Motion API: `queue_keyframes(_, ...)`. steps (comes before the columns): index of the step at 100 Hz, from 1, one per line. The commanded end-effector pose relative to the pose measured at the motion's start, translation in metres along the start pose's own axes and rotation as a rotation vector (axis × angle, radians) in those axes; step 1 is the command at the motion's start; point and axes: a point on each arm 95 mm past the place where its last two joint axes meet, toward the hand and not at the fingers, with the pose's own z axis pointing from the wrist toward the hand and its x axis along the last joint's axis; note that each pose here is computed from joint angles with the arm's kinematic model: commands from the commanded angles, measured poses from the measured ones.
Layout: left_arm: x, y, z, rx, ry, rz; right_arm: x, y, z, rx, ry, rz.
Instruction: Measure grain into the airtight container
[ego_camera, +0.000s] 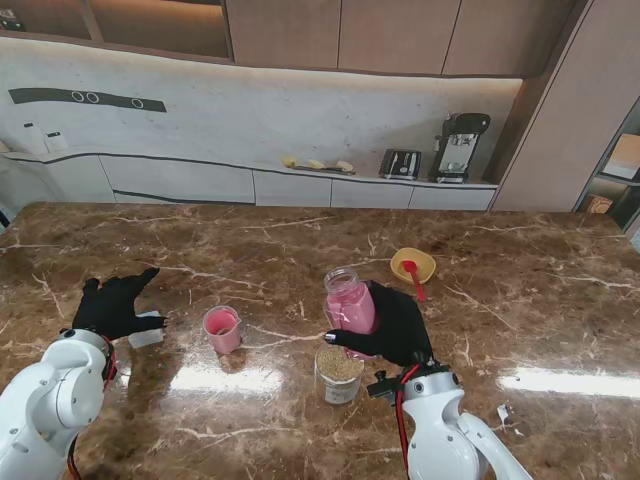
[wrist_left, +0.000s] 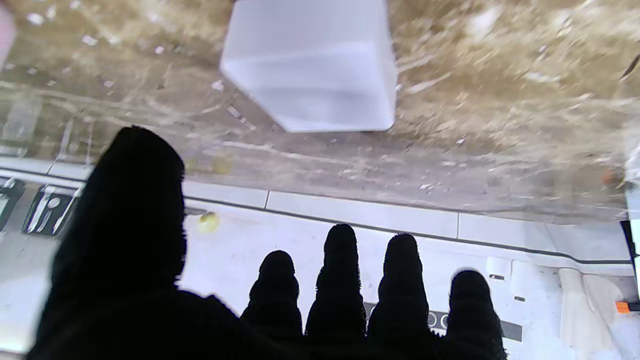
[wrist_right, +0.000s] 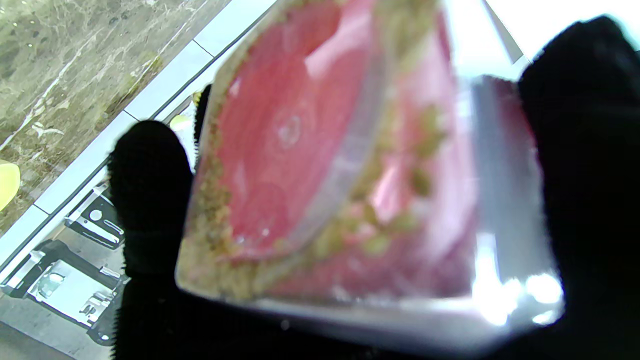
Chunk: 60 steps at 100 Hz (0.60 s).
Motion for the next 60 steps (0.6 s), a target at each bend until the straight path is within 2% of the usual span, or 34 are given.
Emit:
queue_keyframes(1, 0.008, -0.005, -0.002, 0.019, 0.037, -0.020, -0.002, -0.003, -0.003, 0.009, -0.014, 0.010)
queue_keyframes(11, 0.016, -0.010, -0.006, 0.042, 0.072, -0.059, -0.002, -0.003, -0.003, 0.000, -0.012, 0.013)
queue_keyframes(40, 0.037, -0.013, -0.021, 0.046, 0.147, -0.162, -0.006, -0.001, -0.005, -0.022, 0.021, 0.079)
queue_keyframes(60, 0.044, -0.014, -0.032, -0.013, 0.191, -0.249, -0.012, -0.001, -0.007, -0.065, 0.037, 0.130)
